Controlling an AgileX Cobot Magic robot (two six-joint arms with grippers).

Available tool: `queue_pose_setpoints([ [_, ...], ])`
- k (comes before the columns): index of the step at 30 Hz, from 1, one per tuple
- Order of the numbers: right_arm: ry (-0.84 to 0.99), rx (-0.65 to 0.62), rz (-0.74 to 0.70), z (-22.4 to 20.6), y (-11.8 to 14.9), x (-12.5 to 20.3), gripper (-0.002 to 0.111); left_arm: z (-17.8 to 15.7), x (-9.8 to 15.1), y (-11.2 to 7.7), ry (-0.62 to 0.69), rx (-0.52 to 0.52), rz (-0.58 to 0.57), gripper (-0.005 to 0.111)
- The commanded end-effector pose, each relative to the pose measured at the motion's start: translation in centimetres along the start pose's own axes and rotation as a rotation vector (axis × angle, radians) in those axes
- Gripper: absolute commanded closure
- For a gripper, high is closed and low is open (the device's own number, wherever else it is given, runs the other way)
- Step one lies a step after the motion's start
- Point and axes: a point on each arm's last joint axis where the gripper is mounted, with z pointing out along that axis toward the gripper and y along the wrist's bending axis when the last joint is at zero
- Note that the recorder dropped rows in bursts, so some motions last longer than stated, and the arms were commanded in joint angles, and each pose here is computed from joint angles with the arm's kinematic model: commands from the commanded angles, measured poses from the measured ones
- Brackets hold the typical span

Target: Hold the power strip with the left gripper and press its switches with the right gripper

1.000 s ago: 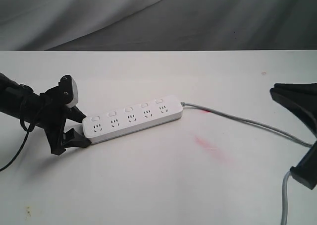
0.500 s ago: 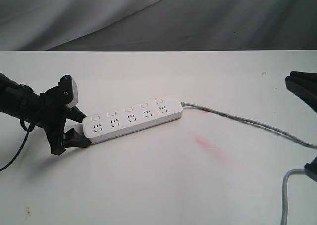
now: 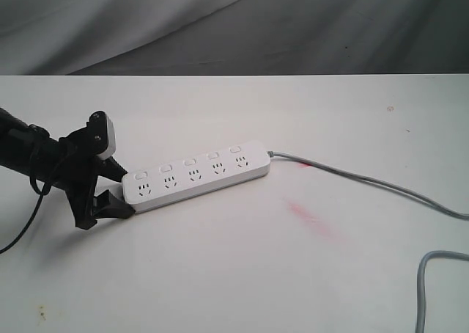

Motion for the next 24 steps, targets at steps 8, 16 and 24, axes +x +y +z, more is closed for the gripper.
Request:
queue_pose_setpoints([
  [8, 0.013, 0.020, 0.059, -0.2, 0.1, 0.8, 0.108, 0.0, 0.0, 0.1, 0.011, -0.010, 0.013, 0.047],
  [16, 0.055, 0.036, 0.130, -0.2, 0.0, 1.2, 0.108, 0.0, 0.0, 0.1, 0.011, -0.010, 0.013, 0.047],
  [24, 0.126, 0.146, 0.245, -0.3, -0.8, 2.2, 0.108, 0.0, 0.0, 0.1, 0.011, -0.010, 0.013, 0.047],
])
